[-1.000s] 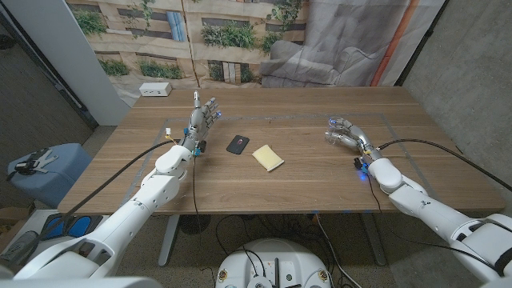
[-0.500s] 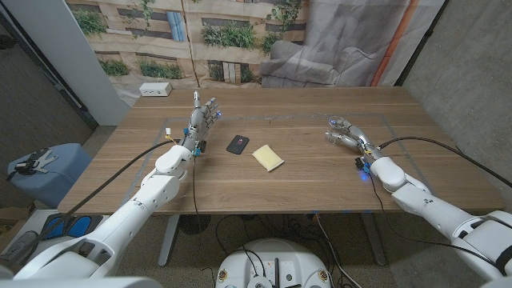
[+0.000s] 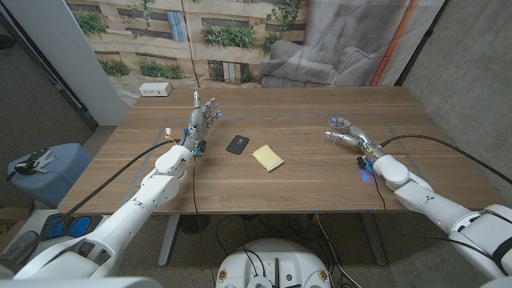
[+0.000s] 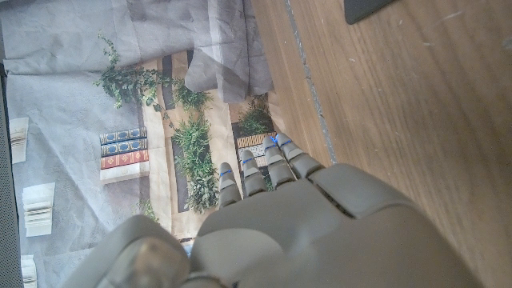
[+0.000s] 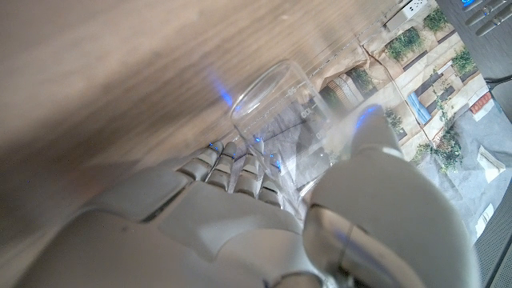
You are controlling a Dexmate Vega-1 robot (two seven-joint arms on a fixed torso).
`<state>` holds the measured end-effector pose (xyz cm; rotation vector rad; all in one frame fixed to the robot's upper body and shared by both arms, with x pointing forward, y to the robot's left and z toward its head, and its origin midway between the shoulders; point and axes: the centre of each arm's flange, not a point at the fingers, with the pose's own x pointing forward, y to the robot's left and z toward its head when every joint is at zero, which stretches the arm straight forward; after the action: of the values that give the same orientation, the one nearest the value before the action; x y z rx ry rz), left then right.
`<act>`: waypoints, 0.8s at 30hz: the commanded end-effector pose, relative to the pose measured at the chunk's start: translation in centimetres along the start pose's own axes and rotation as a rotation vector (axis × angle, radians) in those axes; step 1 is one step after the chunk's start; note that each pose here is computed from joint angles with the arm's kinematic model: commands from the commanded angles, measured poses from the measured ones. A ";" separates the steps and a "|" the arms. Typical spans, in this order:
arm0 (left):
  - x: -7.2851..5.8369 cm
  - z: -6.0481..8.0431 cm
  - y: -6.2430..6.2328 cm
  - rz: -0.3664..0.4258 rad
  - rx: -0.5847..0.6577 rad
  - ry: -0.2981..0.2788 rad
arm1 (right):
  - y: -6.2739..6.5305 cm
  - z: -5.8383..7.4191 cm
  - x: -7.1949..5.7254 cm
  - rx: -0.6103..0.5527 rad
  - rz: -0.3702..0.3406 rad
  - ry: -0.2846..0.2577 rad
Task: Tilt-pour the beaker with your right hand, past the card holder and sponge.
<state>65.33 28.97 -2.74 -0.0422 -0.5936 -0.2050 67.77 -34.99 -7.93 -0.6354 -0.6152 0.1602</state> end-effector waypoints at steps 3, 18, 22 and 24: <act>0.0 0.0 0.0 0.000 0.000 0.000 | -0.3 0.2 0.1 0.005 0.075 -0.027; 0.0 0.0 0.0 0.000 0.000 0.000 | -1.3 1.0 0.1 -0.021 0.108 -0.055; 0.0 0.0 0.0 0.000 0.000 0.000 | -1.9 1.3 0.1 -0.031 0.131 -0.061; 0.0 0.0 0.0 0.000 0.000 0.000 | -2.1 1.4 0.1 -0.042 0.153 -0.061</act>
<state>65.32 28.96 -2.74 -0.0423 -0.5936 -0.2052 67.39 -35.41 -6.92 -0.6806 -0.6218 0.2680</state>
